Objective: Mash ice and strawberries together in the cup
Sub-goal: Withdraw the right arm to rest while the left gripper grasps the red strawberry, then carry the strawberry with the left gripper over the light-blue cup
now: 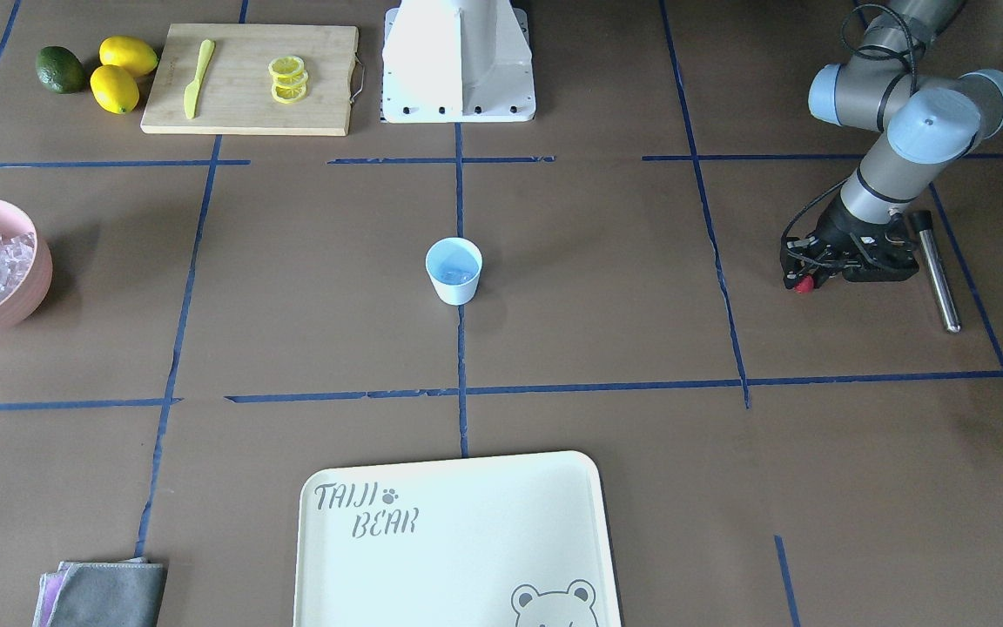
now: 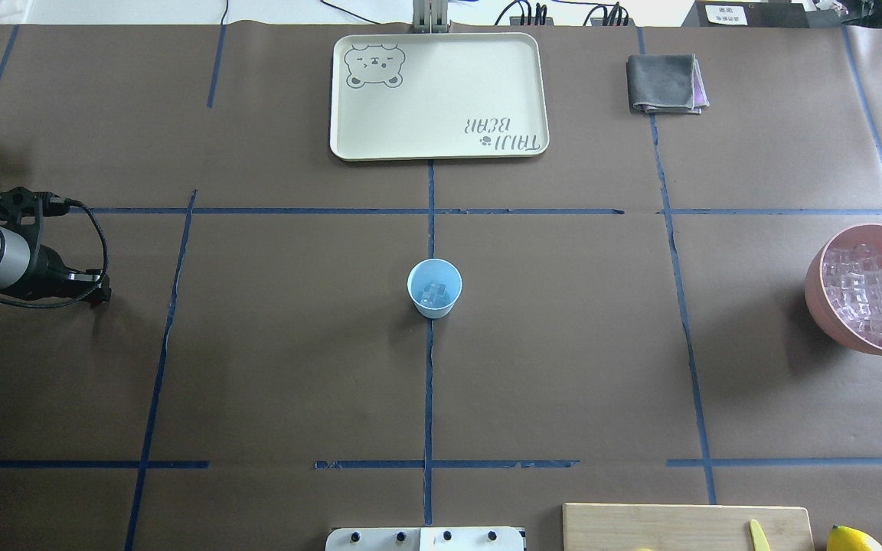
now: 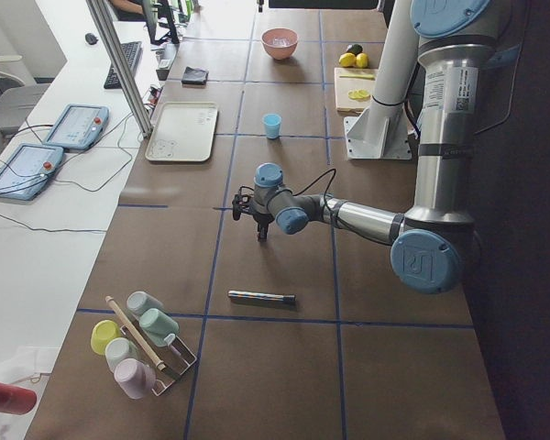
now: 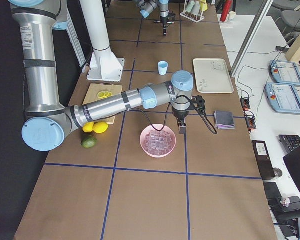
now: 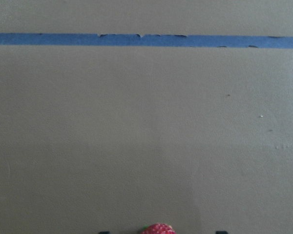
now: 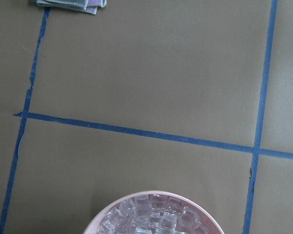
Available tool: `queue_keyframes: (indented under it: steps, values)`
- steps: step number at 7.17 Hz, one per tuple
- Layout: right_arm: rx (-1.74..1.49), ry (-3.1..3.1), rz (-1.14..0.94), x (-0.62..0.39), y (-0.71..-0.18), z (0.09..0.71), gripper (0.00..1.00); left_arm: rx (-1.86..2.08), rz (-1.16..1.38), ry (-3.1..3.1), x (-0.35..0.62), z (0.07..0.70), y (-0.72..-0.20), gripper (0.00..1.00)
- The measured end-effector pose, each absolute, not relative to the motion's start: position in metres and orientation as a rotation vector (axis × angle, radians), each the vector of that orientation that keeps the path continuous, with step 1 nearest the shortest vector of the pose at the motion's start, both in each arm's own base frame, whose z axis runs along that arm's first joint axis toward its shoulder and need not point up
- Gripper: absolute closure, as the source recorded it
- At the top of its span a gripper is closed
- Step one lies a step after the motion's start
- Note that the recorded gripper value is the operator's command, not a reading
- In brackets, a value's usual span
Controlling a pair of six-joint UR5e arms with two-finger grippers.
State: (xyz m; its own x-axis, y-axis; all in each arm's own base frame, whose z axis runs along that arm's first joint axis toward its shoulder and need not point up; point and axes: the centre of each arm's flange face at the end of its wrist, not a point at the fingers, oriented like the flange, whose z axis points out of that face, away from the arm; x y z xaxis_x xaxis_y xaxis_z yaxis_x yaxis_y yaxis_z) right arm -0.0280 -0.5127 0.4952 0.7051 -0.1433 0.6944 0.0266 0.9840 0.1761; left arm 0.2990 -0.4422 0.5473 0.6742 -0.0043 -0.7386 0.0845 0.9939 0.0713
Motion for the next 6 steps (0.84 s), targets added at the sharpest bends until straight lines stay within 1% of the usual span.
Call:
queue_keyframes:
  steps: [2, 3, 6]
  values:
    - [0.147, -0.781, -0.089, -0.026, -0.513, 0.501, 0.01, 0.055, -0.043, 0.849, 0.297, 0.523, -0.441, 1.0]
    - [0.138, -0.781, -0.084, -0.023, -0.514, 0.508, 0.01, 0.027, -0.051, 0.842, 0.299, 0.485, -0.447, 1.0]
    - [0.116, -0.769, -0.123, -0.005, -0.504, 0.549, 0.01, -0.026, -0.1, 0.813, 0.332, 0.318, -0.488, 1.0]
